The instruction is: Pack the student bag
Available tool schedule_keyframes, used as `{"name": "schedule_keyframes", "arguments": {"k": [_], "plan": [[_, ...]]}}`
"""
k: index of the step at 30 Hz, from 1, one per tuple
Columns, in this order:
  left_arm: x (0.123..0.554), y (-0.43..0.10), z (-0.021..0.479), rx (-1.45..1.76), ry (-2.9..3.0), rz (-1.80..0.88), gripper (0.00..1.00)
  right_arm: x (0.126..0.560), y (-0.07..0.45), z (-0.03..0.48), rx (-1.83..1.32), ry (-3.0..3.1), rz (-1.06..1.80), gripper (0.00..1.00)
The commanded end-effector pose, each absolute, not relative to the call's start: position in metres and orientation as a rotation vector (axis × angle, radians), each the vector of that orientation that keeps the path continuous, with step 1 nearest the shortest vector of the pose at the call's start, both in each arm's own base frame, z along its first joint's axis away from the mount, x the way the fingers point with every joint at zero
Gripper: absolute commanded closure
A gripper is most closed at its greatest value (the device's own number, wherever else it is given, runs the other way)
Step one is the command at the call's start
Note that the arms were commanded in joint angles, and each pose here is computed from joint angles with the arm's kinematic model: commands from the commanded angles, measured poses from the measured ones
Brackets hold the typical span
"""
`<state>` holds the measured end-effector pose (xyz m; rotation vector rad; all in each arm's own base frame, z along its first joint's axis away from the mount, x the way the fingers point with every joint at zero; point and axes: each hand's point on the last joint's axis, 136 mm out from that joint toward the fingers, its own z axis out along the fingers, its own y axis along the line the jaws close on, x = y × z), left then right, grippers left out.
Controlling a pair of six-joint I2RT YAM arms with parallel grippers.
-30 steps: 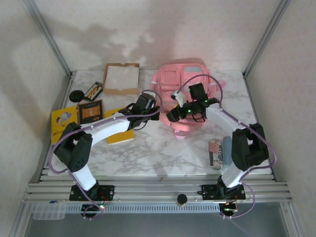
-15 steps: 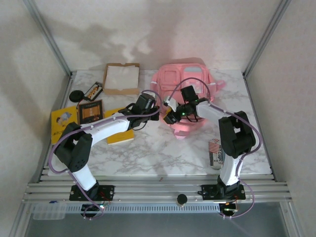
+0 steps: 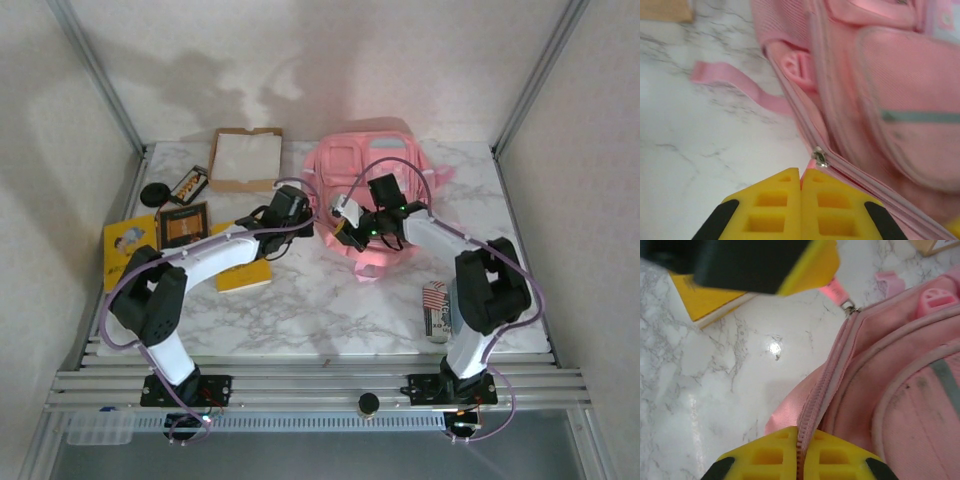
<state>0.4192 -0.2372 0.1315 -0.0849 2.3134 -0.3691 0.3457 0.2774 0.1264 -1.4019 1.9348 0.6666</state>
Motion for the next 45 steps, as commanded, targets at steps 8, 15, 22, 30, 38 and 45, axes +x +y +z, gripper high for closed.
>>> {"name": "schedule_keyframes", "arguments": {"k": [8, 15, 22, 30, 38, 45], "plan": [[0.483, -0.200, 0.112, -0.193, 2.254, -0.271, 1.00, 0.344, 0.280, 0.149, -1.316, 1.905, 0.665, 1.00], [0.471, -0.203, 0.109, -0.167, 2.308, -0.342, 0.89, 0.356, 0.295, 0.165, -1.208, 1.934, 0.716, 0.79], [0.412, -0.173, 0.149, -0.280, 2.292, -0.460, 0.40, 0.336, 0.306, 0.194, -1.045, 2.141, 1.051, 0.25], [0.337, -0.097, 0.133, -0.564, 2.355, -0.342, 0.23, 0.322, 0.352, 0.193, -0.645, 2.286, 1.035, 0.01], [0.304, -0.039, 0.085, -0.785, 2.398, -0.258, 0.14, 0.304, 0.417, 0.133, -0.424, 2.460, 1.081, 0.01], [0.307, -0.043, 0.055, -0.773, 2.451, -0.399, 0.23, 0.311, 0.447, 0.095, -0.378, 2.524, 1.076, 0.27]]}}
